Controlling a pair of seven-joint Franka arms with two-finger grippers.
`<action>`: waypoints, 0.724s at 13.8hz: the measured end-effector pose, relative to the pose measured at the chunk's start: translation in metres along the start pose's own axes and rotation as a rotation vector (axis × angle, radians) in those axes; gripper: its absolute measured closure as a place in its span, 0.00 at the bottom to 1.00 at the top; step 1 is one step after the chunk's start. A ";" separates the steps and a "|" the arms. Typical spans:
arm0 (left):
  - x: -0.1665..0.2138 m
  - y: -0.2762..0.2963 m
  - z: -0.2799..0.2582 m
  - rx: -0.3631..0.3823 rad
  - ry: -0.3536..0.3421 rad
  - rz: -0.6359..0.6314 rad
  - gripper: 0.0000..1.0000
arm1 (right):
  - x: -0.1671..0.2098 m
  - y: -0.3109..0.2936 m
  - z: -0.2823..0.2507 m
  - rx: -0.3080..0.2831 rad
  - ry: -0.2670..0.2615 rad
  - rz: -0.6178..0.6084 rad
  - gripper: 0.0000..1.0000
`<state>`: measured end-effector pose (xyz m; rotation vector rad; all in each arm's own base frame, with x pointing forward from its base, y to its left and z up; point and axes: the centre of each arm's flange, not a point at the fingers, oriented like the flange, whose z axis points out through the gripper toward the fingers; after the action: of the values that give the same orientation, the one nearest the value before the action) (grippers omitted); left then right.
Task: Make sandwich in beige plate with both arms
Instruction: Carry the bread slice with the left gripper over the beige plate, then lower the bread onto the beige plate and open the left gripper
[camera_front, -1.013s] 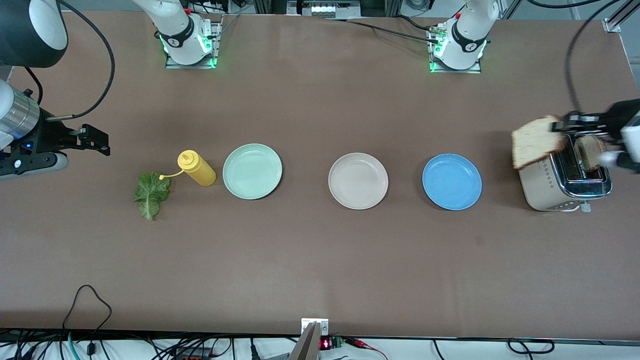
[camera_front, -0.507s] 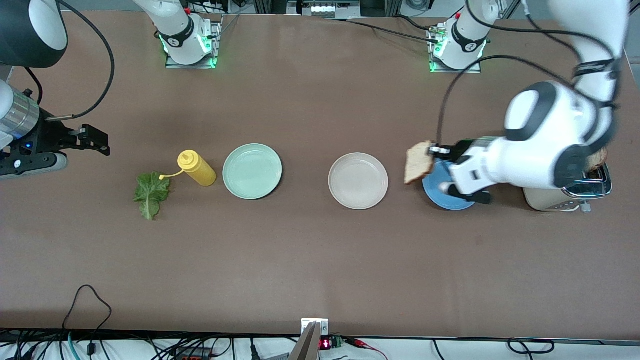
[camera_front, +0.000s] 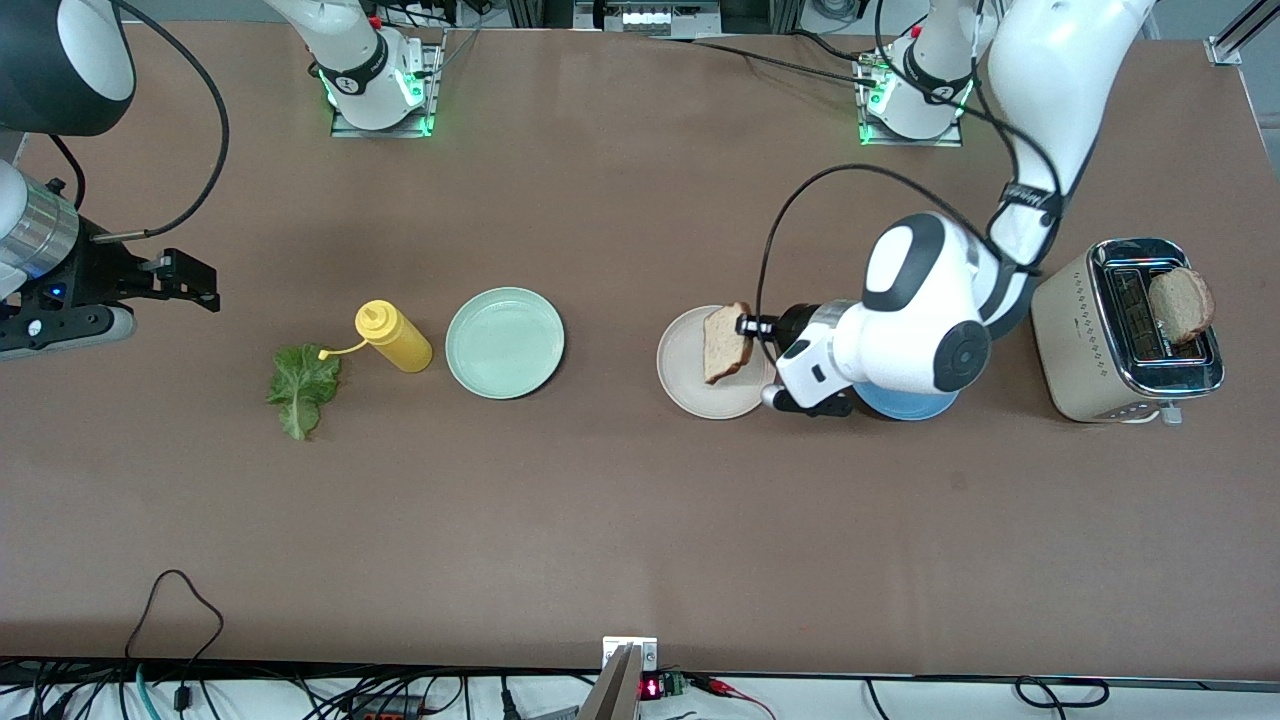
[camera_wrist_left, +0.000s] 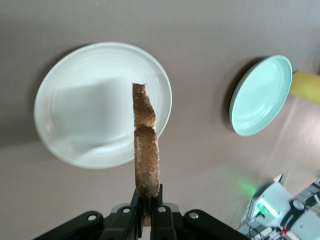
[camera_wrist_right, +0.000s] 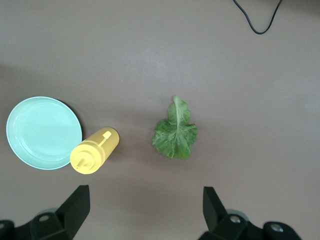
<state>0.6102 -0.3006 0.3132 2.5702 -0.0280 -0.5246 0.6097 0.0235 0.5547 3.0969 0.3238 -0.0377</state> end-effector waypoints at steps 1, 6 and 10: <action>0.004 0.001 0.010 -0.004 0.011 0.000 0.92 | 0.000 0.000 0.000 0.000 0.000 0.000 0.00; 0.009 0.004 0.037 -0.015 0.000 -0.006 0.92 | 0.000 0.000 0.000 0.000 0.000 0.000 0.00; 0.011 0.002 0.051 -0.025 -0.024 -0.020 0.92 | 0.000 0.001 0.000 0.000 0.000 0.002 0.00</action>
<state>0.6012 -0.3279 0.2699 2.5427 -0.0047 -0.5600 0.6098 0.0221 0.5546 3.0971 0.3203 -0.0379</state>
